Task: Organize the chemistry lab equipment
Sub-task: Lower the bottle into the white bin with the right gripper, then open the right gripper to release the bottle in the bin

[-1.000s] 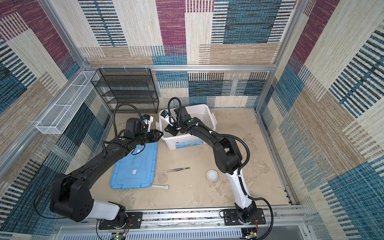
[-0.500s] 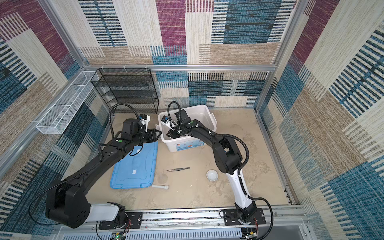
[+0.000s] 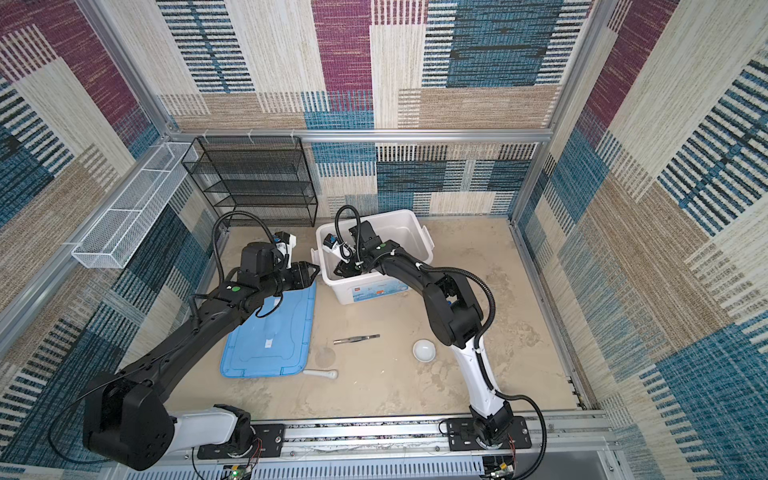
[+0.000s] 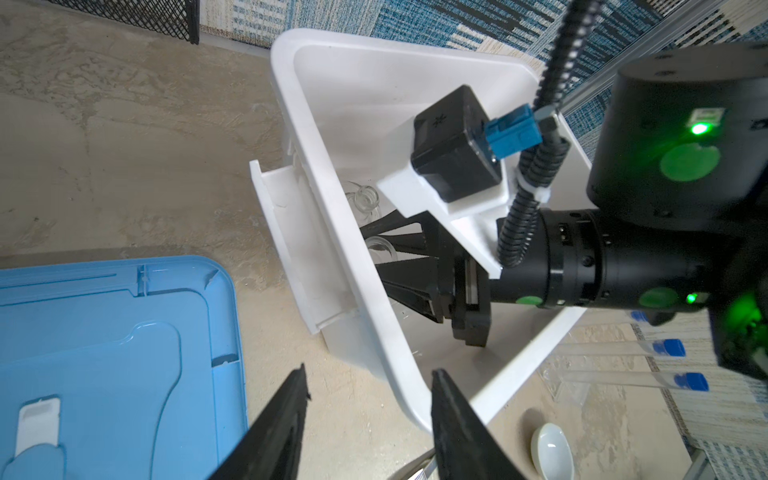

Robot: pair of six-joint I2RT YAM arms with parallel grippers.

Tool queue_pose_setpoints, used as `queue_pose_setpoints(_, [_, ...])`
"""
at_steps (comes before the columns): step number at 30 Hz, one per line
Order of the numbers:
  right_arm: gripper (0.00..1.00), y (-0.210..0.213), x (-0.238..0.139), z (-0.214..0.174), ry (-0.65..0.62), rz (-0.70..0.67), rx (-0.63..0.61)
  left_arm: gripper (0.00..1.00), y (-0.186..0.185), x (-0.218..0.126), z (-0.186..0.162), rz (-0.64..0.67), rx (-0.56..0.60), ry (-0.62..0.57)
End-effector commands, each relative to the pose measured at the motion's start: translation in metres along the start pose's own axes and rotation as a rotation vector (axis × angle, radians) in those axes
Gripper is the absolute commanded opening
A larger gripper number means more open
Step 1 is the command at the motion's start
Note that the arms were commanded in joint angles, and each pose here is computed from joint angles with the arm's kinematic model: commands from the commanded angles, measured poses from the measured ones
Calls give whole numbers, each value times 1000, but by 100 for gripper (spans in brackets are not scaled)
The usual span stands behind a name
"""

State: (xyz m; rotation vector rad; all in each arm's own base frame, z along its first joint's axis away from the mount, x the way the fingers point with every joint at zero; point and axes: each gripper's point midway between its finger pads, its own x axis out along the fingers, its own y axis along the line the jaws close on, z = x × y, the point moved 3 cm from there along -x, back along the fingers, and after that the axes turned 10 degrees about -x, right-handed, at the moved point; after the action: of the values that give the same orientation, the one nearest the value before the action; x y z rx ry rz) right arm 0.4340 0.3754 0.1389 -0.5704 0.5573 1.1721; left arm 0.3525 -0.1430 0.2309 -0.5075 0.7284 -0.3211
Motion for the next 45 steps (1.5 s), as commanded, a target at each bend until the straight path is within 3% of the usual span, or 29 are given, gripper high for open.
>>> queue_pose_setpoints(1, [23,0,2,1,-5,1,-11,51,2,-3,-3,9,27,2])
queue_pose_setpoints(20, [49,0,-12,19,-73,-7,13,55,8,-16,-16,9,52,-6])
queue_pose_setpoints(31, [55,0,-21,27,-90,-15,30,55,16,-26,-29,39,63,10])
queue_pose_setpoints(45, [71,-19,-67,51,-178,-188,109,56,27,-38,-74,95,117,80])
